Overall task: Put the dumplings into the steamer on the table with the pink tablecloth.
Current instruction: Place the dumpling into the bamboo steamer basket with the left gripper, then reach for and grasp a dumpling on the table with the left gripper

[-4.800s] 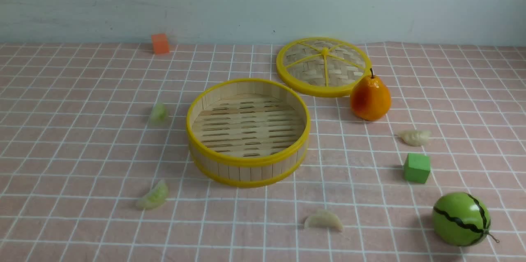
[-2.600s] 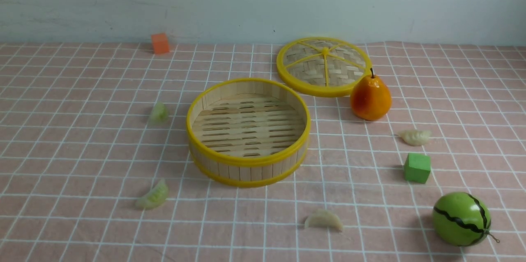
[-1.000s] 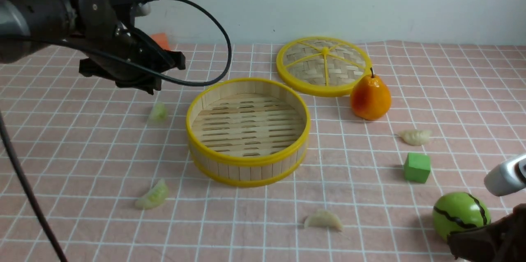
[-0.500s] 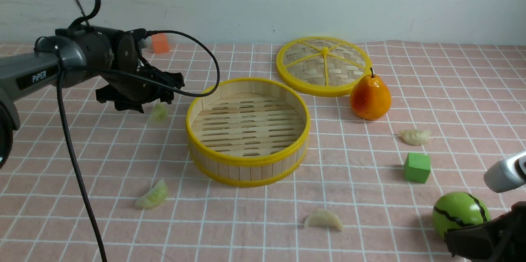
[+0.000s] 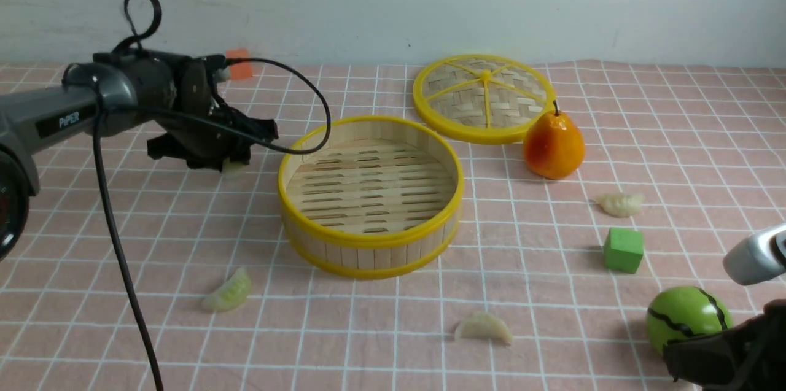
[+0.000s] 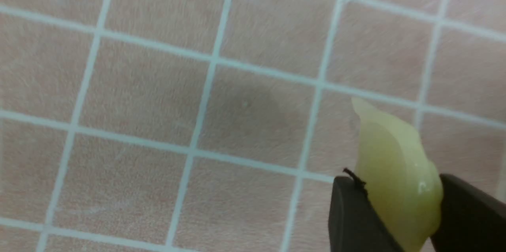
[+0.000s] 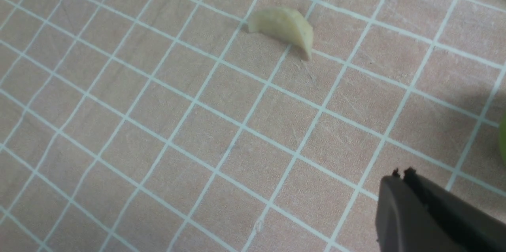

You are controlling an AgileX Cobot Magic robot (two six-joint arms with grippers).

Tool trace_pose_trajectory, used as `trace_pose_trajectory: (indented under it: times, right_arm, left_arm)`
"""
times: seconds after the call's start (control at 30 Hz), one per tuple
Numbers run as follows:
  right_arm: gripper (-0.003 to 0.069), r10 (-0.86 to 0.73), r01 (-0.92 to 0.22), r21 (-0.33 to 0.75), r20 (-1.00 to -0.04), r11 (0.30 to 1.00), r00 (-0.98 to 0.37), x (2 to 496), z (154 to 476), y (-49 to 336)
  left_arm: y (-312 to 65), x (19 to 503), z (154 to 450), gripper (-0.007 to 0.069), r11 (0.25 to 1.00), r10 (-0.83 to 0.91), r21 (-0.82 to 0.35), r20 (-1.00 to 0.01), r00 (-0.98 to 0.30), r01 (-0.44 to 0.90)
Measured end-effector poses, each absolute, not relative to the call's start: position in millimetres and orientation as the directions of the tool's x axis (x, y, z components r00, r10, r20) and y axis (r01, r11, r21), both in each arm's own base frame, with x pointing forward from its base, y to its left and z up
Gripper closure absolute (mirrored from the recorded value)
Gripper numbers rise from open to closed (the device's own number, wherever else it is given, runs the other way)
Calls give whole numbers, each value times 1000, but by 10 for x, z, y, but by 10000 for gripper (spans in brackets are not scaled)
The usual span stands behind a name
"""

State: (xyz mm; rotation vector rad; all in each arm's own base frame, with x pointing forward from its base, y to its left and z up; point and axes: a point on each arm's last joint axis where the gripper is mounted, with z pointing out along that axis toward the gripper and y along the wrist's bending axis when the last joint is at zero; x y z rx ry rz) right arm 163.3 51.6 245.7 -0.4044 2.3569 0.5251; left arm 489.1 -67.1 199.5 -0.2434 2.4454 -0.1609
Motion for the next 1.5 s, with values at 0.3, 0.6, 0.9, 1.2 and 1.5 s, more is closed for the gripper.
trace_pose_trajectory:
  times: [0.3,0.6,0.9,1.2,1.5]
  right_arm:
    - [648,-140,-414,254,-684,874,-716,1642,2460,511]
    - [645,-122,-407,271,-685,872,-718,1644,2467,519]
    - [638,-101,-406,308,-677,861,-729,1632,2474,544]
    - [632,-101,-407,313,-674,858,-732,1627,2474,548]
    - [627,-96,-404,316,-676,858,-731,1631,2476,548]
  left_arm:
    - [-1394,4472,2892,384,973,-114,-221,-708,-697,66]
    - [-1814,4571,2003,384,978,-17,-177,-596,-803,110]
    - [-1793,4541,2069,151,981,-5,-160,-591,-807,112]
    - [-1328,3727,3528,190,994,74,-23,-593,-802,109]
    - [-1035,3425,2552,223,995,99,6,-362,-927,104]
